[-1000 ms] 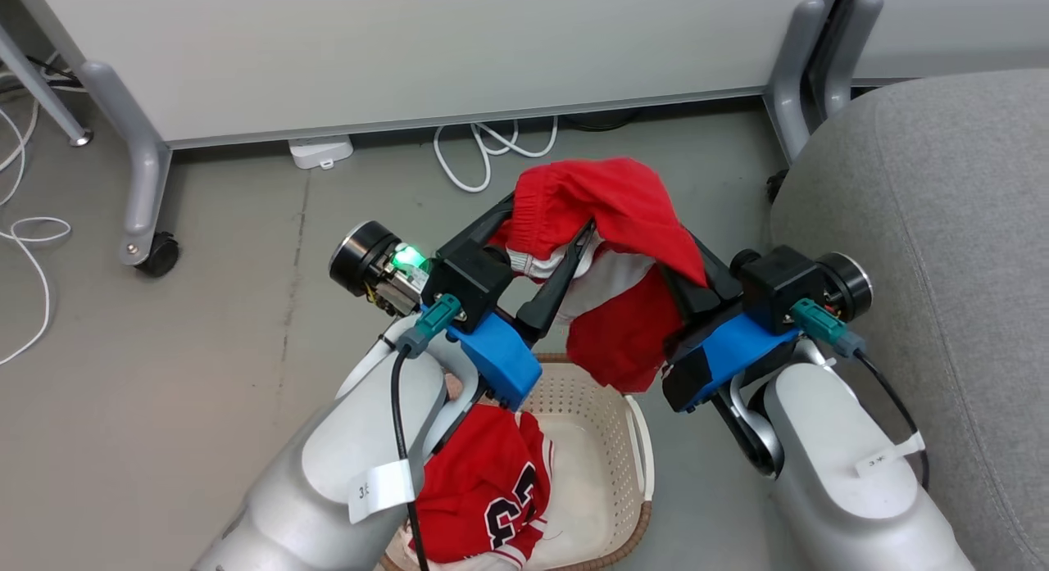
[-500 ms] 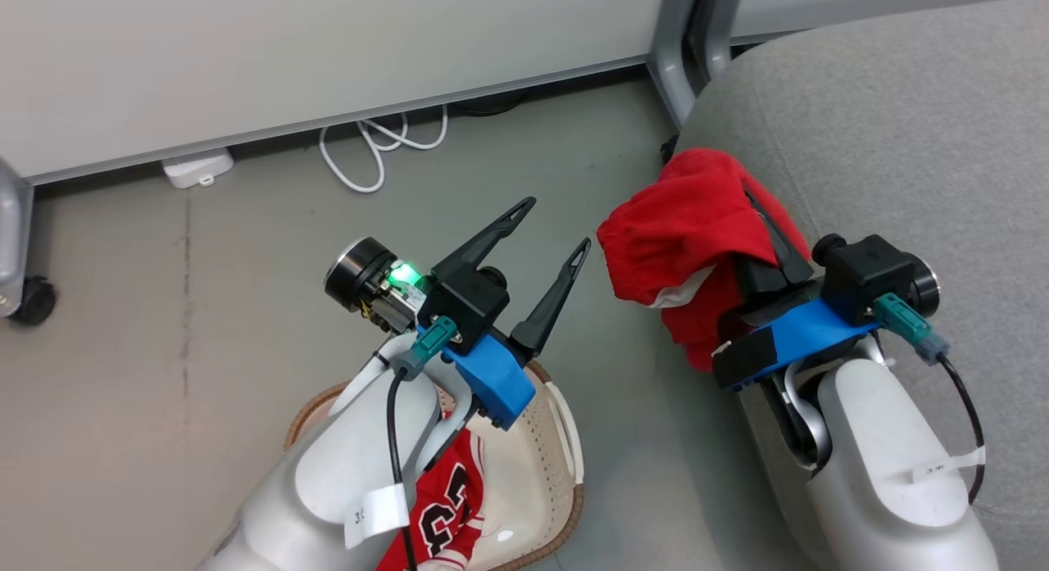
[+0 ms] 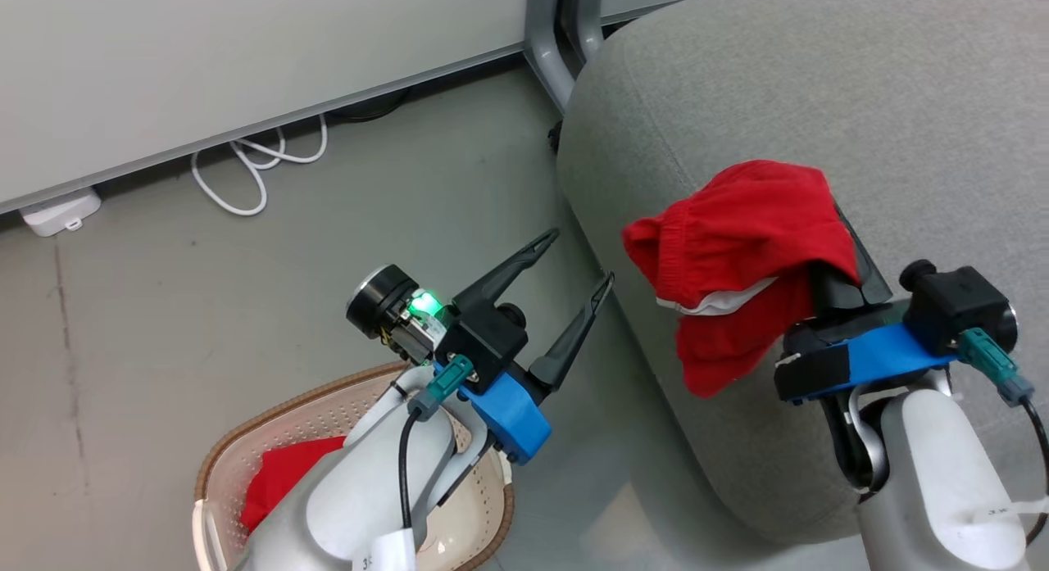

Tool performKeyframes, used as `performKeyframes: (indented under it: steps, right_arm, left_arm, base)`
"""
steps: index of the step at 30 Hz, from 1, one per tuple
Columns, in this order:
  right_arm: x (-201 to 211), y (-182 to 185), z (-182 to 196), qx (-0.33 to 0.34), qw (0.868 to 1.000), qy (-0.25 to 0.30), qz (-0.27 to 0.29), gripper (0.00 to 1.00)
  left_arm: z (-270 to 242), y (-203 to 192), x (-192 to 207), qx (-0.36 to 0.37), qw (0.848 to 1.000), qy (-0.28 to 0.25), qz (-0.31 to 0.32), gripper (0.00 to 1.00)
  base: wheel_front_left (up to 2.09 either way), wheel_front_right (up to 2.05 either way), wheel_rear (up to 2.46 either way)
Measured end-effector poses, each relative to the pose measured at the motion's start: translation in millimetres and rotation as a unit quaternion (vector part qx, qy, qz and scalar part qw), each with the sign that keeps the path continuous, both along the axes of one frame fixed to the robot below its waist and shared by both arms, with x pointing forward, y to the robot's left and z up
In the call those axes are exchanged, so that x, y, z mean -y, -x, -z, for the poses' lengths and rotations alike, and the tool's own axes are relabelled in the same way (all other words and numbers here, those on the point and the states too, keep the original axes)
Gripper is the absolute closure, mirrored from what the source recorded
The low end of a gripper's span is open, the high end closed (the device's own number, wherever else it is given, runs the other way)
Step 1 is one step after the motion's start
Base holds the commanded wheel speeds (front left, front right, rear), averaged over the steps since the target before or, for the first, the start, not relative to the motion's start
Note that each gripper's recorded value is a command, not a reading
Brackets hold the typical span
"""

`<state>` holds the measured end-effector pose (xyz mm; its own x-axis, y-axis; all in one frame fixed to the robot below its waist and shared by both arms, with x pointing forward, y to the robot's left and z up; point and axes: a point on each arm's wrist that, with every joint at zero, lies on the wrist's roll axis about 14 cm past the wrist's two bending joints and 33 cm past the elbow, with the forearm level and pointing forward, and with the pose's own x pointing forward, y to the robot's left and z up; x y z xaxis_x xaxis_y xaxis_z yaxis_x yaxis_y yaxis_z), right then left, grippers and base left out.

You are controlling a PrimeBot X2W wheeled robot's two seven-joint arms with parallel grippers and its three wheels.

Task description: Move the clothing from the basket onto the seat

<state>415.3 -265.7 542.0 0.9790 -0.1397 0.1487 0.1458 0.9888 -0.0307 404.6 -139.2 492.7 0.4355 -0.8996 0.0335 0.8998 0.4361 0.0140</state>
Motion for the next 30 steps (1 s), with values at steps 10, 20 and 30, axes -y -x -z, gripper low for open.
performKeyframes:
  steps: [10,20,30]
  right_arm:
    - [45,41,7,-0.009,0.997,0.003,0.078,1.0]
    - [46,44,11,-0.014,0.997,0.002,0.081,1.0]
    - [57,-19,-43,0.06,0.995,0.033,0.073,1.0]
  left_arm:
    - [-1,19,23,0.001,0.999,0.01,0.045,0.0]
    - [-3,19,25,0.0,0.999,0.017,0.048,0.0]
    - [14,-14,21,0.002,0.999,0.018,0.038,0.0]
  base:
    - [0.0,0.0,0.0]
    - [0.0,0.0,0.0]
    - [0.0,0.0,0.0]
